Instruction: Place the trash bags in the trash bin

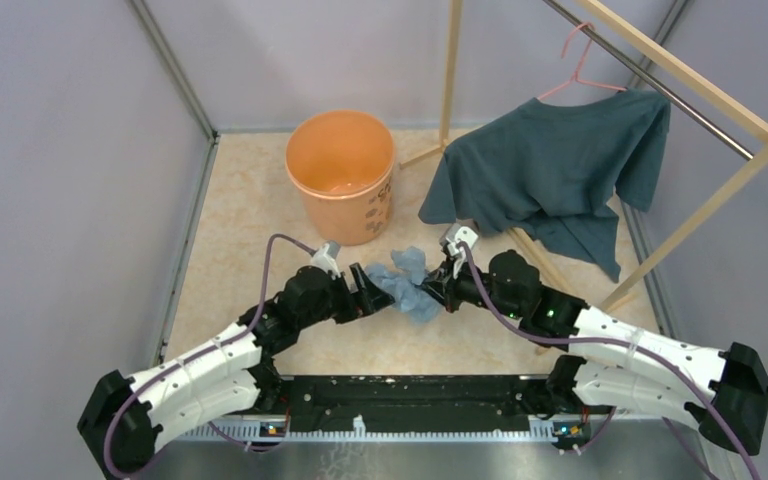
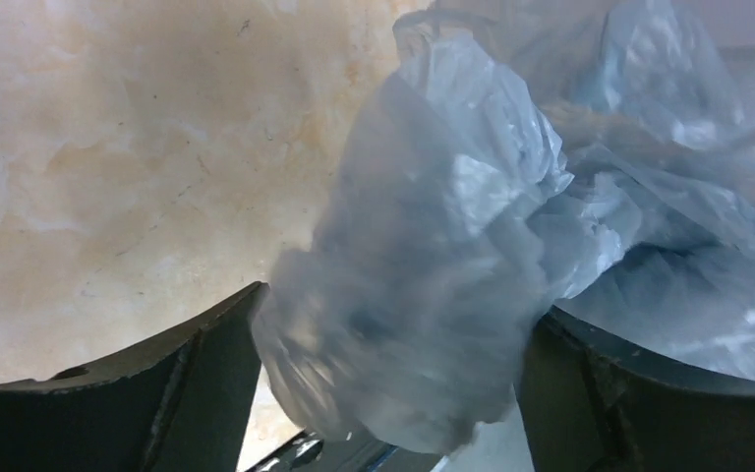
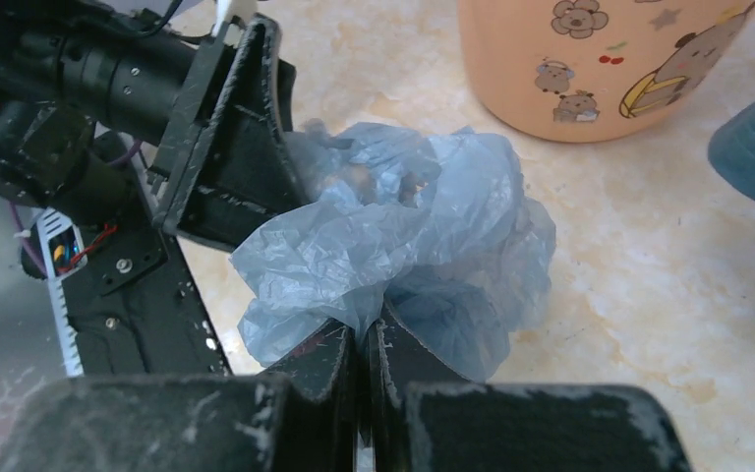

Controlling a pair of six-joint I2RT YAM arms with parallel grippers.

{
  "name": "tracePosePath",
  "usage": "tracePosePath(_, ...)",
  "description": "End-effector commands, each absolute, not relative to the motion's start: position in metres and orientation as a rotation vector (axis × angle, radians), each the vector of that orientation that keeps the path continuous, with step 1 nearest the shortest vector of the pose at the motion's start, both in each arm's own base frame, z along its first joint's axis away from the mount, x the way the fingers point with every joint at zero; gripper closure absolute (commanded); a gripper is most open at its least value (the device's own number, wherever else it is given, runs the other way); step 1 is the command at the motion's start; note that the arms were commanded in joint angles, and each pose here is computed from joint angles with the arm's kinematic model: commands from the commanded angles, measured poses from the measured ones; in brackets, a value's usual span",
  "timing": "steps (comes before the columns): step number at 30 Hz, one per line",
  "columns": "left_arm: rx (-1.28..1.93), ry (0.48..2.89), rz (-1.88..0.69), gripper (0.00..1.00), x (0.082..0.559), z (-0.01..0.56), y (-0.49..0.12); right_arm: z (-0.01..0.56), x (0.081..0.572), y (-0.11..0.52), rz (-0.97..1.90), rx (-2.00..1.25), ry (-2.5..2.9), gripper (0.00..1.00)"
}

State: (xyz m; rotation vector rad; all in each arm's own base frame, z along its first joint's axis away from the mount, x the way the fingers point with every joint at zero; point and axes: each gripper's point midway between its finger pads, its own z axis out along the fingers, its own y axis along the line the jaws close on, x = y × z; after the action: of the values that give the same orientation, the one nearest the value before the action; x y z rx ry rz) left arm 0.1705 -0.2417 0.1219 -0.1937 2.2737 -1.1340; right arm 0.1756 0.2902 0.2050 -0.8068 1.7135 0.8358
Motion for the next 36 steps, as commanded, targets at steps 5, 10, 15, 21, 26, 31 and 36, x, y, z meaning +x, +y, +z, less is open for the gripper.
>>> tracePosePath(5, -0.207, 2.145, -1.12, 0.59, 0.189, 0.161, -0.24, 0.219, 0.177, 0.28, 0.934, -0.721, 1.67, 1.0)
tracePosePath(10, -0.247, 2.08, -0.934, 0.92, 0.197, 0.184, -0.204, 0.2, 0.197, 0.248, 0.915, -0.528, 1.782, 0.92)
tracePosePath(15, -0.214, 2.023, -0.787, 1.0, 0.194, 0.225, -0.17, 0.164, 0.22, 0.222, 0.879, -0.341, 1.966, 0.61)
tracePosePath(21, -0.163, 1.896, -0.687, 1.0, 0.19, 0.3, -0.137, 0.159, 0.226, 0.235, 0.842, -0.492, 2.119, 0.43)
tracePosePath(26, -0.099, 1.918, -0.708, 1.0, 0.186, 0.316, -0.144, 0.199, 0.208, 0.259, 0.955, -0.644, 2.019, 0.24)
tracePosePath(31, -0.056, 1.96, -0.754, 1.0, 0.19, 0.305, -0.165, 0.234, 0.165, 0.314, 1.174, -0.735, 1.893, 0.05)
tracePosePath(36, -0.037, 1.964, -0.789, 1.0, 0.192, 0.304, -0.175, 0.234, 0.178, 0.34, 1.322, -0.459, 1.927, 0.01)
